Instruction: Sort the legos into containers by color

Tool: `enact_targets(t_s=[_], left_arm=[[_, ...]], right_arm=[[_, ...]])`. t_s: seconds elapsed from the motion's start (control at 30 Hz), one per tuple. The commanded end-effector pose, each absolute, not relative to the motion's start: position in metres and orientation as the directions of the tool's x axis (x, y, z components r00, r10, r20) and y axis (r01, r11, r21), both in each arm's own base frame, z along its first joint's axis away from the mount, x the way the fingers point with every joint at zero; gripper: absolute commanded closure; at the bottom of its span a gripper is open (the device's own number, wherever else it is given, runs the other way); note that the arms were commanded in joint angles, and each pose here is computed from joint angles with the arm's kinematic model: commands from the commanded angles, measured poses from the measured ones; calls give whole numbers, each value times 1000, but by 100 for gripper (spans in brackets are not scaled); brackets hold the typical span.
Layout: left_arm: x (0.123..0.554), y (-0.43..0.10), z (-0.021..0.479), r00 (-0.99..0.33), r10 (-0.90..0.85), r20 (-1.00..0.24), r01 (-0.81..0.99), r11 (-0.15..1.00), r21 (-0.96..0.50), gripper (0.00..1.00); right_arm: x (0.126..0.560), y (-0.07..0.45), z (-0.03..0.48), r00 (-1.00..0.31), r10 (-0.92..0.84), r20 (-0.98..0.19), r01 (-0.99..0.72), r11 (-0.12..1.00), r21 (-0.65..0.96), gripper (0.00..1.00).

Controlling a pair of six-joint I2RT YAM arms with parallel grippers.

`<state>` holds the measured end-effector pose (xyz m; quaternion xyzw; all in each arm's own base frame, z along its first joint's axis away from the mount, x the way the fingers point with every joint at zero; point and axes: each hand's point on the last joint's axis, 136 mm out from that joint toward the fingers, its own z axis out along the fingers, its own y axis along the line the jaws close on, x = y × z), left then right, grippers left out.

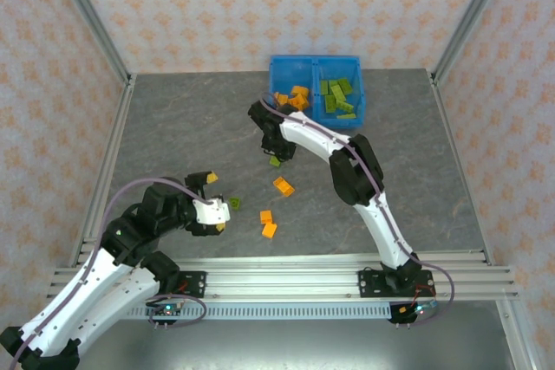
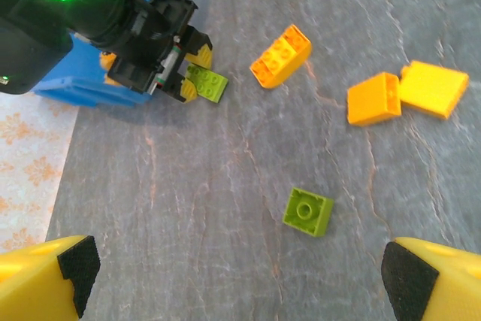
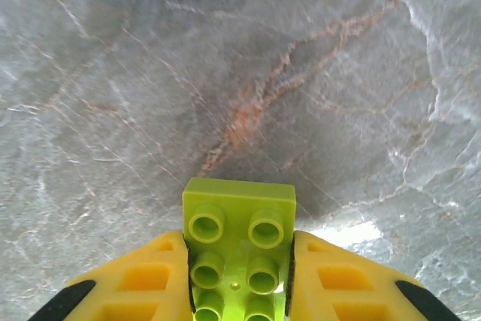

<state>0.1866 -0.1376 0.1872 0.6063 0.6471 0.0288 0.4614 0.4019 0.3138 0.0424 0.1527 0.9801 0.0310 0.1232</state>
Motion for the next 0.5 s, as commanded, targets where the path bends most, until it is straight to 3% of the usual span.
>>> enact_targets(t_s=[0.0,0.2,0.47], left_arm=[[196,-152,205,167,723,-671,731,366,576,0],[203,-161,231,210,648,-732,695,428,578,0],[206,-183,276,295,471,-831,690,496,526,0]], right_arm=[[419,305,105,-890,260,-375,228,965,128,71],[425,277,160,-846,247,-473,209,969,131,70],[446,192,244,-726,197,-659,217,975,52,68]])
